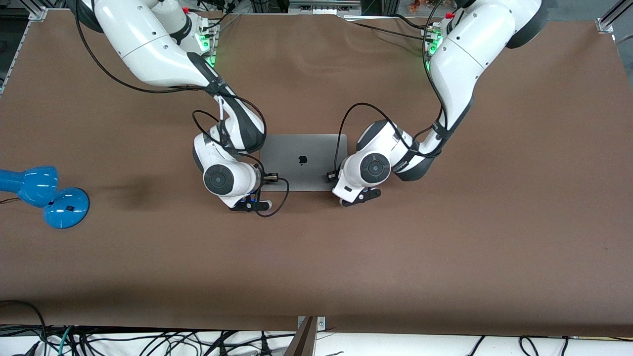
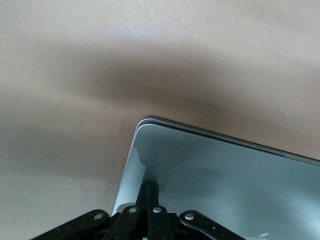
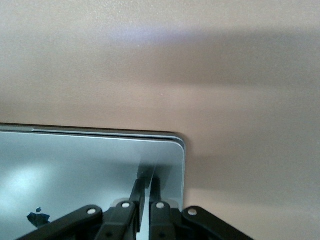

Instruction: Close laptop with both arms from behind

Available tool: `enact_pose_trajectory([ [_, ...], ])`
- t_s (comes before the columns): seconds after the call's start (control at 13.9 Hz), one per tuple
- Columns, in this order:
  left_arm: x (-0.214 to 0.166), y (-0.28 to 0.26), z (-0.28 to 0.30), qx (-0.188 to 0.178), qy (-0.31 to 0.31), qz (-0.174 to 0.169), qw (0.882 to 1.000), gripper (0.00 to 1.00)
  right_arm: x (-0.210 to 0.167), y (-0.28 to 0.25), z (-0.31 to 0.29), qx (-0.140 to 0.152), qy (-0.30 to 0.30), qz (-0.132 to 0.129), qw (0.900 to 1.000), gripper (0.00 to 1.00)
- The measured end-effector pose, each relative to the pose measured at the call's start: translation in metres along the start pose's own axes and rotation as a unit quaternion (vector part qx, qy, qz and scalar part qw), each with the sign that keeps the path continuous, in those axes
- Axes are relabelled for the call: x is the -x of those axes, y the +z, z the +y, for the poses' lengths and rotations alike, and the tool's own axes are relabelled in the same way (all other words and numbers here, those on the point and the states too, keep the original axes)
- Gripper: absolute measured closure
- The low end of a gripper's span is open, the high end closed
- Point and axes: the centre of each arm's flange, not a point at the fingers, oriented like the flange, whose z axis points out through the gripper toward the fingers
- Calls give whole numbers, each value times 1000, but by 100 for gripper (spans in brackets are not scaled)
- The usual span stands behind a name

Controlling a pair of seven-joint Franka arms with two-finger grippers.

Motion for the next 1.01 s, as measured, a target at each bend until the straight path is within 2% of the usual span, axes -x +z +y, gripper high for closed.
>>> enact_pose_trajectory([
  [0.57,0,3,1,-2,0,1,1000,99,-2,1,0,-3,-1,5,1000,86],
  [0.65,-1,3,1,-2,0,1,1000,94,-2,1,0,-3,-1,7,1000,86],
  [0.72,-1,3,1,-2,0,2,1000,85,-3,0,-1,-5,-1,10,1000,80],
  [1.01,-9,-7,0,4,-4,12,1000,47,-13,-16,0,-14,0,35,999,41],
])
